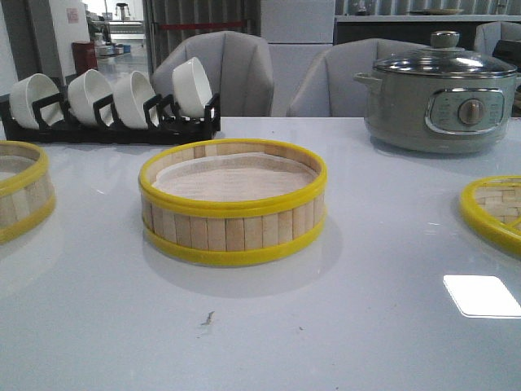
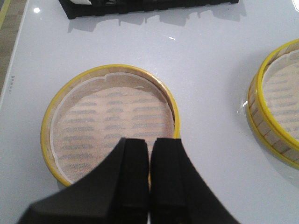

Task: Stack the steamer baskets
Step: 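Lower the left gripper over the steamer basket nearest the left arm, then close the left gripper on the basket's yellow rim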

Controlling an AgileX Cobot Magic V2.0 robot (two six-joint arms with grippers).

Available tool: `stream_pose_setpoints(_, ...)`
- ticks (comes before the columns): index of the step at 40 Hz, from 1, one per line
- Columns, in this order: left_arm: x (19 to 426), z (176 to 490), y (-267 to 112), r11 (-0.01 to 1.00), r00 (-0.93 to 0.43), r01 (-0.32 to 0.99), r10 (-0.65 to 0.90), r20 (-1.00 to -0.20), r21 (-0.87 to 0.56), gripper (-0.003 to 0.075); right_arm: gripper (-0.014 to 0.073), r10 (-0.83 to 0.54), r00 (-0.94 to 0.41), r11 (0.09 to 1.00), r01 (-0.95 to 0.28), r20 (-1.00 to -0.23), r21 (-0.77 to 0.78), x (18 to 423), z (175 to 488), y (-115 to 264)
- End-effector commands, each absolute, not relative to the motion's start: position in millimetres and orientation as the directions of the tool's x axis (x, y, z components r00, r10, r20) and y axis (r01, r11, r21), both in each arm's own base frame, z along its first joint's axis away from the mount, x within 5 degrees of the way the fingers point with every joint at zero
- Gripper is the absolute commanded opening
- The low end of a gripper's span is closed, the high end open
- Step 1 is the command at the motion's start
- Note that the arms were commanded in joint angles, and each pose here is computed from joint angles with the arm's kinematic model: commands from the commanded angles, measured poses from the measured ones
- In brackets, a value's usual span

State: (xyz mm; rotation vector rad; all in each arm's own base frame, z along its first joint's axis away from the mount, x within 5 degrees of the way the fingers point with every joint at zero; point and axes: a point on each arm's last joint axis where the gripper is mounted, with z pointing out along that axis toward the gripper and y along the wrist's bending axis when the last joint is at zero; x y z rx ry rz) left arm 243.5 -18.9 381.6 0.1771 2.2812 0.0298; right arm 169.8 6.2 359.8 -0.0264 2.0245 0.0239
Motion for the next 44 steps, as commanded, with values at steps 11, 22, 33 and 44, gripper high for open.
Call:
stream_pose_setpoints(11, 254.3, 387.2, -20.3, 0.989, -0.558, 0.118, 0.138, -0.818, 0.086, 0.0508, 0.0391, -0.003, -0.338, 1.0, -0.027, -0.941, 0.007, 171.6, 377.7, 5.8)
stream_pose_setpoints(22, 304.8, 338.4, -29.1, 0.993, -0.655, 0.12, 0.08, -0.752, 0.001, 0.0508, 0.0391, -0.003, -0.341, 1.0, -0.027, -0.94, 0.007, 171.5, 377.5, 5.8)
stream_pose_setpoints(33, 356.4, 289.4, -34.2, 0.993, -0.755, 0.117, 0.08, -0.651, -0.013, 0.0508, 0.0391, -0.003, -0.341, 1.0, -0.027, -0.94, 0.007, 171.5, 377.5, 5.8)
stream_pose_setpoints(44, 388.3, 262.2, -45.0, 0.991, -0.784, 0.134, 0.093, -0.613, -0.02, 0.0508, 0.0391, -0.003, -0.338, 1.0, -0.027, -0.941, 0.007, 171.6, 377.8, 5.8)
